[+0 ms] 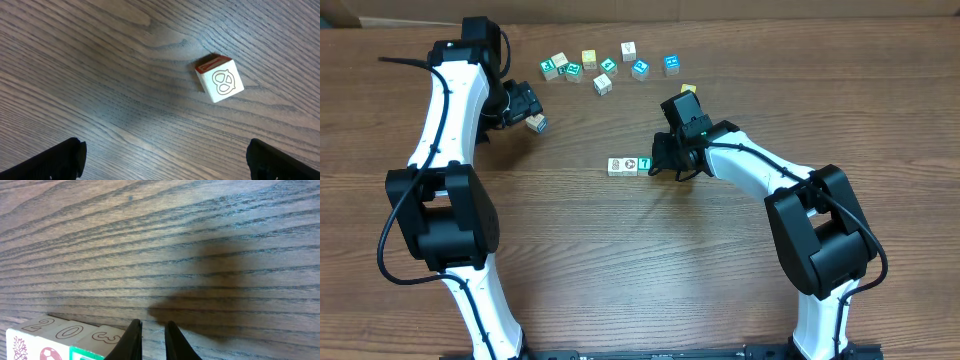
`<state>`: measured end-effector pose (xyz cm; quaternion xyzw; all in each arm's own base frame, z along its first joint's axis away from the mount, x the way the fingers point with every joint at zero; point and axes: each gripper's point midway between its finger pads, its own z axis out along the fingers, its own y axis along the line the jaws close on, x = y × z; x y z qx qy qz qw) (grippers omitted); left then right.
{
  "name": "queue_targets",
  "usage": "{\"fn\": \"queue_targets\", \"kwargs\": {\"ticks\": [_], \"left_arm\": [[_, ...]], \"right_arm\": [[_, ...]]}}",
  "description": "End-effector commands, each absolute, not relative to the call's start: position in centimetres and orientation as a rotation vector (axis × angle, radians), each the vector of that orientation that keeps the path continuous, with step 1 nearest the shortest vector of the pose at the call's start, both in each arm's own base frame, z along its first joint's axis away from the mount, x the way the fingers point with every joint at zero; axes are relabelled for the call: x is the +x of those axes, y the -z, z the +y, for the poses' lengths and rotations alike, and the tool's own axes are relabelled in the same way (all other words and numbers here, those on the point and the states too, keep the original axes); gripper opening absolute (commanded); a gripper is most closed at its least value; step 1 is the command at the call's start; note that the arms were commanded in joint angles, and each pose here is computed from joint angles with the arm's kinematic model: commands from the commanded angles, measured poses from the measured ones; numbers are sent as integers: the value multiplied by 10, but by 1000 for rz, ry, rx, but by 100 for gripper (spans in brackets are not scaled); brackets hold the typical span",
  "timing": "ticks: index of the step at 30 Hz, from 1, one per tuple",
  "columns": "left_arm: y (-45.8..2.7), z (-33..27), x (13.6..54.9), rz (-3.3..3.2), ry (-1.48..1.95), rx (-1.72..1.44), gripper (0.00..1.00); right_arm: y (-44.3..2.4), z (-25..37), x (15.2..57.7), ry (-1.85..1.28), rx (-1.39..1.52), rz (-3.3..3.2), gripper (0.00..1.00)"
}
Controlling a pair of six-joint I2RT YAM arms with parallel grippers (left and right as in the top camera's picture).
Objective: Form a horizontal line
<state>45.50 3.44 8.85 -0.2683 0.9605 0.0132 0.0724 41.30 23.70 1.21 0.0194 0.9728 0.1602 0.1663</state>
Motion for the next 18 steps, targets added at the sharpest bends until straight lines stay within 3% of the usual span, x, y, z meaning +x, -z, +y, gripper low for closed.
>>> {"fn": "queue_targets", "kwargs": {"ticks": [1,18], "left_arm": [[-89,32,459,2885,-45,-780,100],[-89,32,459,2885,-45,-780,100]], "right_arm": [[-7,235,414,-440,60,2774,13],[-7,235,413,-439,60,2775,15]]}}
